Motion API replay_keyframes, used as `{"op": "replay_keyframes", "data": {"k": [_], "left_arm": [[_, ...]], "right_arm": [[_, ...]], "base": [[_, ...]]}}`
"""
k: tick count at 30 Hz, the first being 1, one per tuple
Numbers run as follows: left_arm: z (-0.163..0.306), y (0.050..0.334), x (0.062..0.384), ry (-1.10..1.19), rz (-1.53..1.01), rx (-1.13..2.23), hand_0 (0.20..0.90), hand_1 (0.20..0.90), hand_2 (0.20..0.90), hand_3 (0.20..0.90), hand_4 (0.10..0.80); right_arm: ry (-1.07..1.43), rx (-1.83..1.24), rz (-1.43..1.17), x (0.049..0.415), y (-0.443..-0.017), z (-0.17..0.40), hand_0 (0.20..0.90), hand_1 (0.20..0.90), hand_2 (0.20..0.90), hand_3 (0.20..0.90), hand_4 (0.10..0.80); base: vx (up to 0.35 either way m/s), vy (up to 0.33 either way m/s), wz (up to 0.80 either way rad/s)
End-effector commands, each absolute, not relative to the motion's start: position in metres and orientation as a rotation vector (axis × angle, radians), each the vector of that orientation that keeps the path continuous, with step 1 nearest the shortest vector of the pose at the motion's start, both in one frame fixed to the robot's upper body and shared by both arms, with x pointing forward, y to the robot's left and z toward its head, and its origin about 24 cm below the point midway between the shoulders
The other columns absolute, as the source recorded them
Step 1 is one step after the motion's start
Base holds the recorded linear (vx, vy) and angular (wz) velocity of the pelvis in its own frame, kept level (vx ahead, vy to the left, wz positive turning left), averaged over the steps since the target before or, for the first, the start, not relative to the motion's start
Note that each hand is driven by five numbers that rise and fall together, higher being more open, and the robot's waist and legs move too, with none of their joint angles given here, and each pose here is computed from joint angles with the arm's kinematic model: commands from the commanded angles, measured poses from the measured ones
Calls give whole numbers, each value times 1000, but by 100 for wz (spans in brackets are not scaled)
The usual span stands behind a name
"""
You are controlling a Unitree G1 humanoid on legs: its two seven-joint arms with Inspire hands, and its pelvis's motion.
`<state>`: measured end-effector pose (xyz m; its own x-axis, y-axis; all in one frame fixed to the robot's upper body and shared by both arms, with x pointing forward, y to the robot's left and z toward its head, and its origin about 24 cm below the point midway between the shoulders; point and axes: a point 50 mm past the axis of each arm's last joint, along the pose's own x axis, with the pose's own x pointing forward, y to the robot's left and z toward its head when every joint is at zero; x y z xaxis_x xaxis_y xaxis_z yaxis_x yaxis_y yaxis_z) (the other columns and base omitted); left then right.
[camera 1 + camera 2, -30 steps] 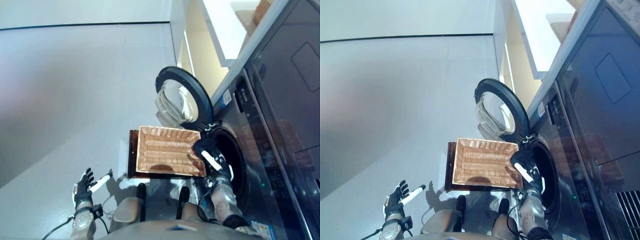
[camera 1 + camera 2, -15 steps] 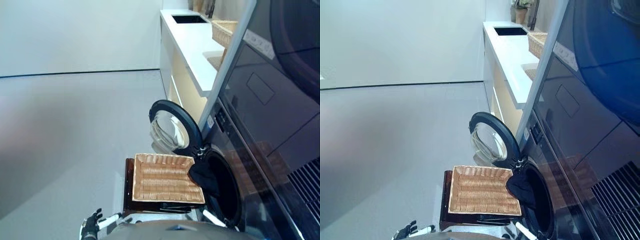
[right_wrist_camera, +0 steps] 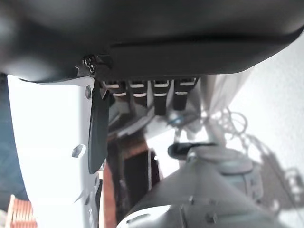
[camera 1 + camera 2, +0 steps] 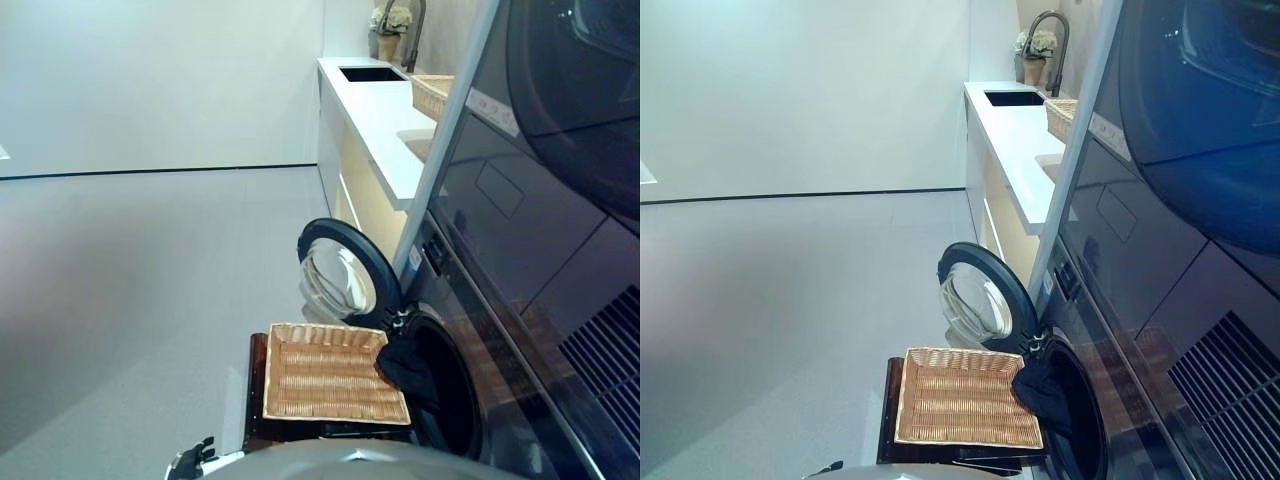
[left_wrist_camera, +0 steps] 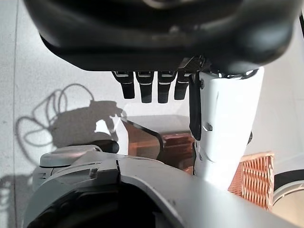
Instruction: Pick up the clothes and place them into the washing machine
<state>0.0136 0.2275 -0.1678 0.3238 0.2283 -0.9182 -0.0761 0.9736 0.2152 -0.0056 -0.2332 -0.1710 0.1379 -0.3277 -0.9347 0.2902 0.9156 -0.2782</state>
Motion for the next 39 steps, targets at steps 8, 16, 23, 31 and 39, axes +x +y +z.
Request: {"op": "replay_keyframes", "data": {"k": [8, 16, 23, 31, 39], "left_arm": [[-167, 220, 40, 1152, 148, 177, 900, 900, 900, 900, 800], [-170, 211, 38, 1169, 144, 127, 900, 900, 900, 900, 800], [-170, 209, 41, 1160, 137, 132, 900, 900, 900, 900, 800], [-169, 207, 46, 1129, 167, 111, 900, 900, 900, 900, 800], [-168, 209, 47, 1116, 181, 115, 900, 900, 900, 900, 800]], "right_arm": [[1336, -164, -400, 12, -241, -169, 900, 900, 900, 900, 800], [1364, -174, -409, 10, -244, -169, 900, 900, 900, 900, 800], [1362, -183, -415, 12, -245, -168, 900, 900, 900, 900, 800], [1226, -68, -507, 33, -246, -166, 900, 900, 900, 900, 800], [1157, 11, -577, 41, -244, -164, 900, 900, 900, 900, 800]], "base": [[1, -3, 2], [5, 1, -2], [0, 0, 0], [0, 0, 0], [0, 0, 0]]}}
